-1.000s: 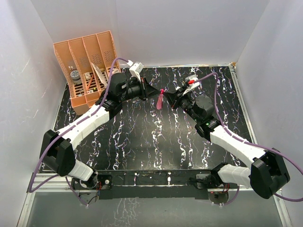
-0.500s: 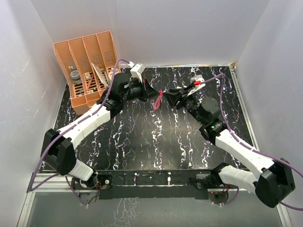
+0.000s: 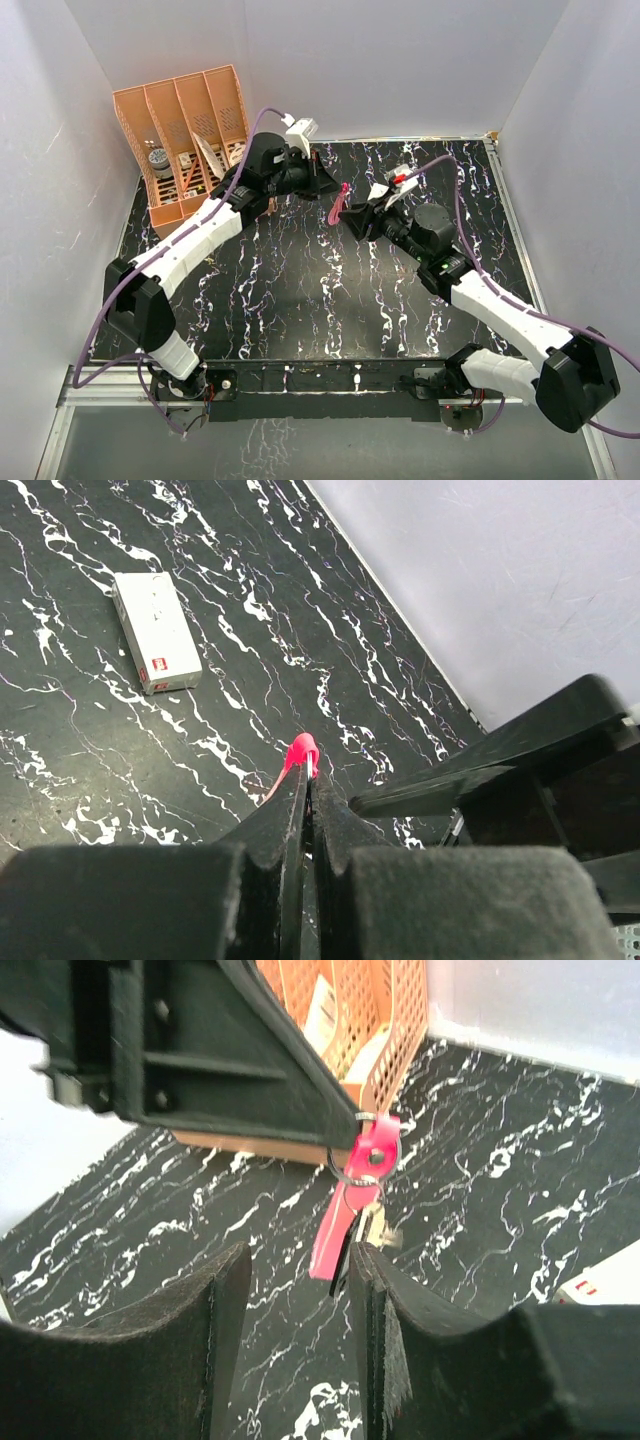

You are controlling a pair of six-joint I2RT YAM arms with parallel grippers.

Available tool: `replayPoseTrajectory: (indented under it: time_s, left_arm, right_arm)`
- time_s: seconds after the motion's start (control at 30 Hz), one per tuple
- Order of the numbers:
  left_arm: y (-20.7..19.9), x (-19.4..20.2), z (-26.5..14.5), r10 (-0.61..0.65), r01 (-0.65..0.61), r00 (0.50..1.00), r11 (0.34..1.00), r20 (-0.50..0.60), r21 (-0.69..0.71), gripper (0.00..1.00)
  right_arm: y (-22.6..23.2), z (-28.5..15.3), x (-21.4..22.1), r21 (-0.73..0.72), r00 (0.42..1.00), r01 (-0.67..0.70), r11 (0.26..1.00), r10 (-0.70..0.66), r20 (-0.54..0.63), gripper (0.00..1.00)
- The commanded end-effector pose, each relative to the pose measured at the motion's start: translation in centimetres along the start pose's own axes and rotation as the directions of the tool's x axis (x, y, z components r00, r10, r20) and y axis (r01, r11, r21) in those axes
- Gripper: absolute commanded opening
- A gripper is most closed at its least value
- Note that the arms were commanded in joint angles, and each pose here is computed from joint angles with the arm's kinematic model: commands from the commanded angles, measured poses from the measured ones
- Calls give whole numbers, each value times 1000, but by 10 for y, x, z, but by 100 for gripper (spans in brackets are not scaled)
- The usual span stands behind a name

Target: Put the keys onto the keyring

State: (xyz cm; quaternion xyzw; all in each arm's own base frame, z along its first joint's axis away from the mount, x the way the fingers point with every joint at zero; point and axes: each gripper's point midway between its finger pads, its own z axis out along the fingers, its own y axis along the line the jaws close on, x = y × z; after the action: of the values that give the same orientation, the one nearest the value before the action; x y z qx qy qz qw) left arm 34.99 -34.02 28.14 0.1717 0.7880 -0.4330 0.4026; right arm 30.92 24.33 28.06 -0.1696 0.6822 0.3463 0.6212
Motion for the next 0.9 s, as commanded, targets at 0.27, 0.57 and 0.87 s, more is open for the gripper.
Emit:
replayPoseTrajectory:
  time_s: [0.27,0.57,0.87]
  left_arm:
    - [-13,5,-6,-11,14,995,1000,-101,23,0]
    - [-19,6,-15,-16,19,995,999,-98,34,0]
    - [-21,7,-17,-19,22,994,999,-111,33,0]
  right_arm:
    - [-3,11,6,-2,1000,16,1000,-16,-18,42]
    - [-10,18,23,8,998,16,1000,-15,-53,36]
    - [-15,19,24,30,999,23,999,-21,-50,9]
